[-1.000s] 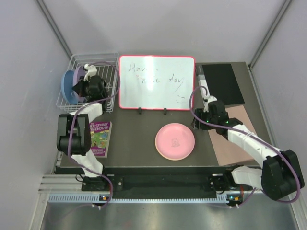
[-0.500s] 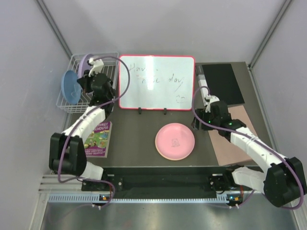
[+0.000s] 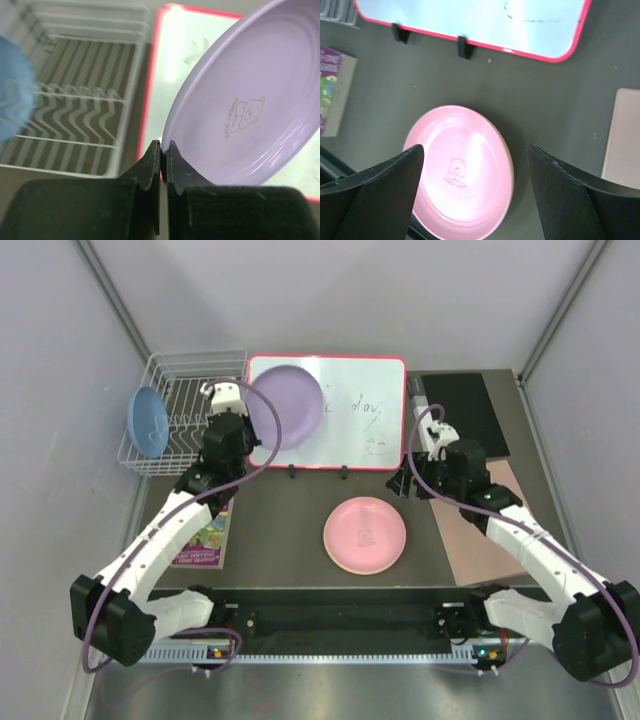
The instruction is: Unload the plates from the dish rack
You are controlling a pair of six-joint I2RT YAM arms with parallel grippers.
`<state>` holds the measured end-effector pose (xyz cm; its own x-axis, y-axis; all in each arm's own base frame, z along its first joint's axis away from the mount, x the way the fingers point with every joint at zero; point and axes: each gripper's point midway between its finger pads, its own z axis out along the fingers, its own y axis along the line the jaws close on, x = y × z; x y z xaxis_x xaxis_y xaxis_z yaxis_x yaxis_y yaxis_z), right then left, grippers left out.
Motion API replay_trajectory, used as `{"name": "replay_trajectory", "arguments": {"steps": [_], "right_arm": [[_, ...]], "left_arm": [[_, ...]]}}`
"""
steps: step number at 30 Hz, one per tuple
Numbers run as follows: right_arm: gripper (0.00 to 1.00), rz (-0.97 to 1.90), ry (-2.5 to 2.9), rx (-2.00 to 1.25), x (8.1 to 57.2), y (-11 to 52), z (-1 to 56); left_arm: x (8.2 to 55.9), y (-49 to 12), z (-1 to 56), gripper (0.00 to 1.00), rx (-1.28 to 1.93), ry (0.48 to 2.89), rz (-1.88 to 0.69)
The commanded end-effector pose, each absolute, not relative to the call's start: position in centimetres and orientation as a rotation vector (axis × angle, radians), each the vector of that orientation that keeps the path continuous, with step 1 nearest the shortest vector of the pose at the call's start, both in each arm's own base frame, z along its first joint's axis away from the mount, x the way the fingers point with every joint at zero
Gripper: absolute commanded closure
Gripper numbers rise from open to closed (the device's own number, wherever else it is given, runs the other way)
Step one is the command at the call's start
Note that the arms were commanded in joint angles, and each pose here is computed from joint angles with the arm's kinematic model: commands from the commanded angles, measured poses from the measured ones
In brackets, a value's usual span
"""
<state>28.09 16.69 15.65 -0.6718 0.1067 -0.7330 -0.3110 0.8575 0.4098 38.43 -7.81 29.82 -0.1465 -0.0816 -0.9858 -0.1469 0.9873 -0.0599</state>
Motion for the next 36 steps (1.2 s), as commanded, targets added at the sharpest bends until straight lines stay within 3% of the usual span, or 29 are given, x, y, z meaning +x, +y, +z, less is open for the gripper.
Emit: {"name": "replay_trajectory", "arguments": {"steps": [1,6,22,25,26,28,29,31,33,35,36], "right_arm": [[0.16,0.804,1.998,-0.149,29.5,18.6,21.8],[0.14,0.786,1.953,-0.138,29.9,18.3,22.3],[0.18,0.753,1.983,-0.184,31.7,18.9,20.3],[0.28,0.746,2.016,-0.185,31.9,19.0,19.0],[0.41,0.744,2.026,-0.19,31.9,19.0,18.6],[0.56,0.741,2.015,-0.199,32.1,19.0,18.4],[0.77,0.742,2.015,-0.2,32.0,19.1,18.3],[1.0,0.729,2.013,-0.195,31.8,18.7,18.2],[1.0,0.712,2.011,-0.181,31.5,18.3,18.0],[1.0,0.698,1.991,-0.176,31.1,17.8,18.7],[1.0,0.676,2.021,-0.153,30.7,17.3,18.1]], "left_arm": [[36.2,-14.8,27.0,1.0,-0.143,1.82,-0.368],[34.6,-18.6,25.5,1.0,-0.118,1.857,-0.534],[31.1,-25.0,21.7,1.0,0.02,1.958,-0.576],[30.7,-25.8,22.0,1.0,0.043,1.951,-0.597],[30.6,-25.9,22.1,1.0,0.058,1.946,-0.6],[30.5,-26.0,22.2,1.0,0.067,1.942,-0.606],[30.5,-25.9,22.4,1.0,0.066,1.938,-0.607],[30.4,-25.7,22.3,1.0,0.062,1.935,-0.597],[30.7,-25.1,22.1,1.0,0.045,1.937,-0.56],[30.9,-24.4,21.6,0.79,0.041,1.946,-0.502],[31.1,-24.0,21.7,0.54,0.035,1.945,-0.477]]}}
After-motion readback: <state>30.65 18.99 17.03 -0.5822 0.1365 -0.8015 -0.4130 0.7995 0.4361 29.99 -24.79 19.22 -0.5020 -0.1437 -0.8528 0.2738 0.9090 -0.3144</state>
